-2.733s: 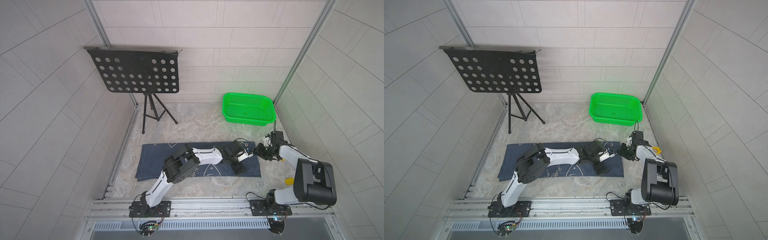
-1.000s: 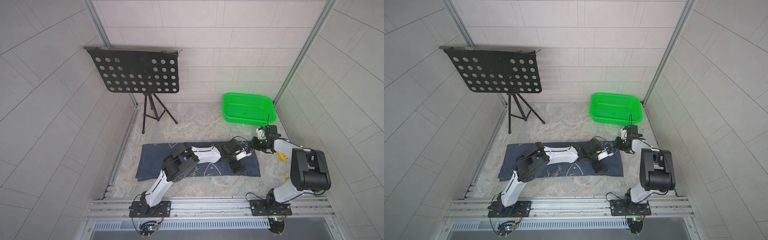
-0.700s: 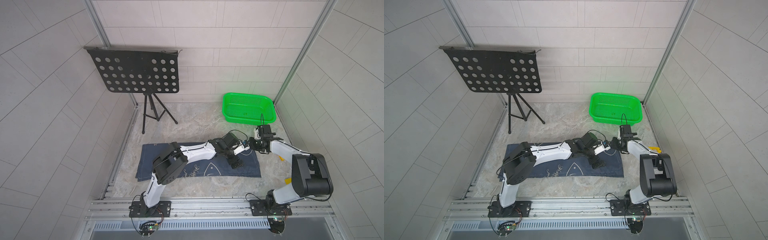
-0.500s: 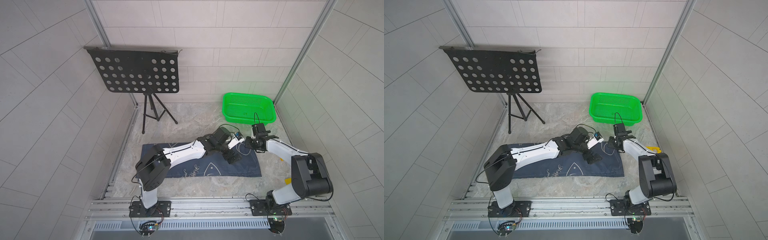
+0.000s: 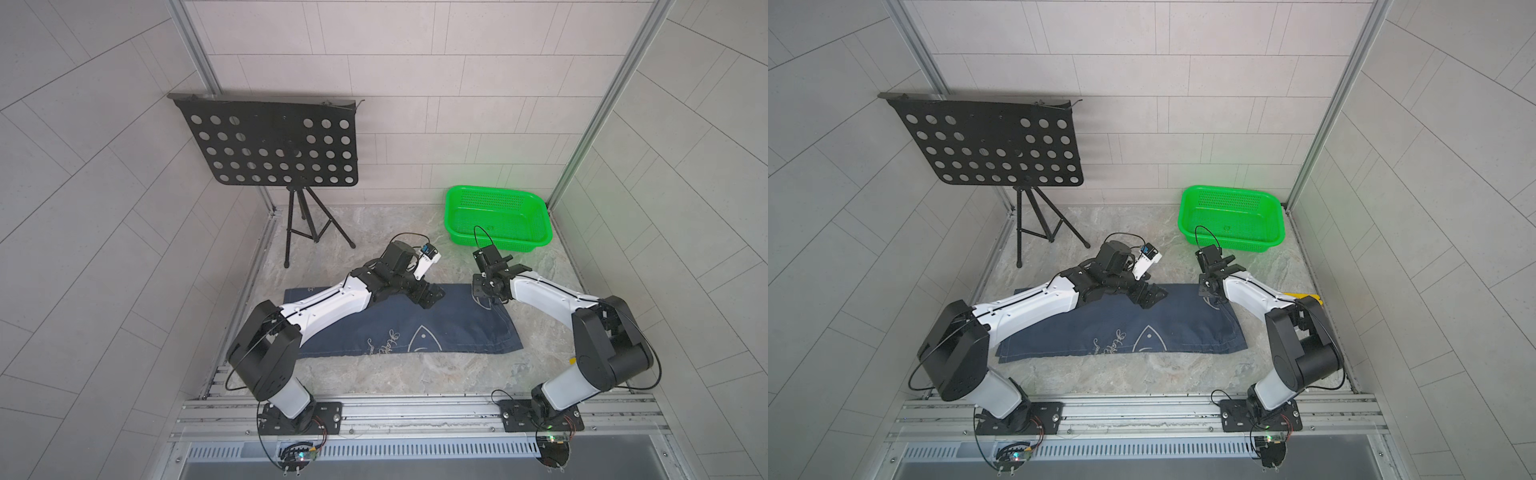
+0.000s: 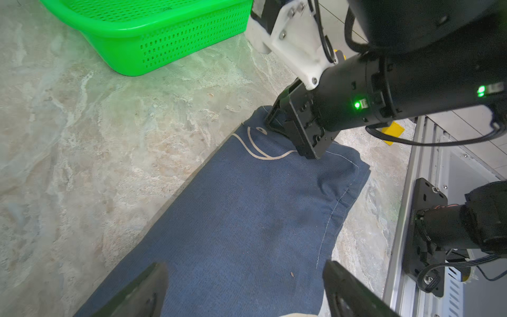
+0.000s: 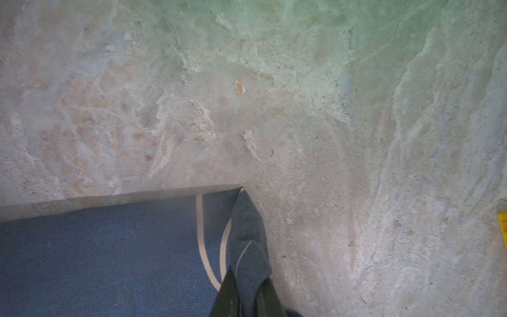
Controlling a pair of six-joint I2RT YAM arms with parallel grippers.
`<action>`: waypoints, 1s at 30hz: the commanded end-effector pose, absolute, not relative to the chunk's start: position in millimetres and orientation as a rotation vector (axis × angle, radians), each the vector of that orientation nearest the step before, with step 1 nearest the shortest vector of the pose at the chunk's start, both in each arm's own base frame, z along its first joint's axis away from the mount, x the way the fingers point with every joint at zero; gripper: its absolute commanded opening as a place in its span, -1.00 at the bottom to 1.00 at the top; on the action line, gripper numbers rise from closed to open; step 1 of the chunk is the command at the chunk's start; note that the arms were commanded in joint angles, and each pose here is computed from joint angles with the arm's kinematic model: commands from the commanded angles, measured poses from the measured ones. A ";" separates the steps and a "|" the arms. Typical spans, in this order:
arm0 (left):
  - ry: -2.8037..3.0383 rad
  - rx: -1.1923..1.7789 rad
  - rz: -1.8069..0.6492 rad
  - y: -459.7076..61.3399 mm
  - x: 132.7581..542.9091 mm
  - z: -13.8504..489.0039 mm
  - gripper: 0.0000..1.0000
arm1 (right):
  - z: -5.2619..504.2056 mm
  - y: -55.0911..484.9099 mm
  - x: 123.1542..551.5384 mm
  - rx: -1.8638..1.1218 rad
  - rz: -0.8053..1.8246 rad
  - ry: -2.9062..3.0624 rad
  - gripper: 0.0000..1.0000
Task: Roll up the pillowcase
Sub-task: Roll the pillowcase at the center of the board.
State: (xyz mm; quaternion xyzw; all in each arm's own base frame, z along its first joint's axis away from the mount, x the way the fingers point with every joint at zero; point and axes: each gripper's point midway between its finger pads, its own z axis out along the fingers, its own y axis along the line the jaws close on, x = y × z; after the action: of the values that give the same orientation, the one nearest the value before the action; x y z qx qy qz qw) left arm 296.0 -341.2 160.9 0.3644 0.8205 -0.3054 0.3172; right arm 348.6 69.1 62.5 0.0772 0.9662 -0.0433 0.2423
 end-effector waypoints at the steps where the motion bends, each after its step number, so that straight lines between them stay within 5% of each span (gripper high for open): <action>1: 2.175 0.952 -0.791 -332.9 294.8 155.6 0.90 | 57.8 68.6 341.9 0.219 -0.195 2.671 -0.67; 30: 2.218 0.875 -0.812 -317.6 296.7 135.6 0.89 | 35.8 142.5 348.2 0.257 0.120 2.748 -0.63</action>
State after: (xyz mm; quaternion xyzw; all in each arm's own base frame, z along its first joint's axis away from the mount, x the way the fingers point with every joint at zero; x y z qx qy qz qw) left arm 296.2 -318.5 131.8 0.3316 0.8426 -0.3010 0.2991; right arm 355.5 137.4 32.2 0.0934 0.9762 0.0286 0.1937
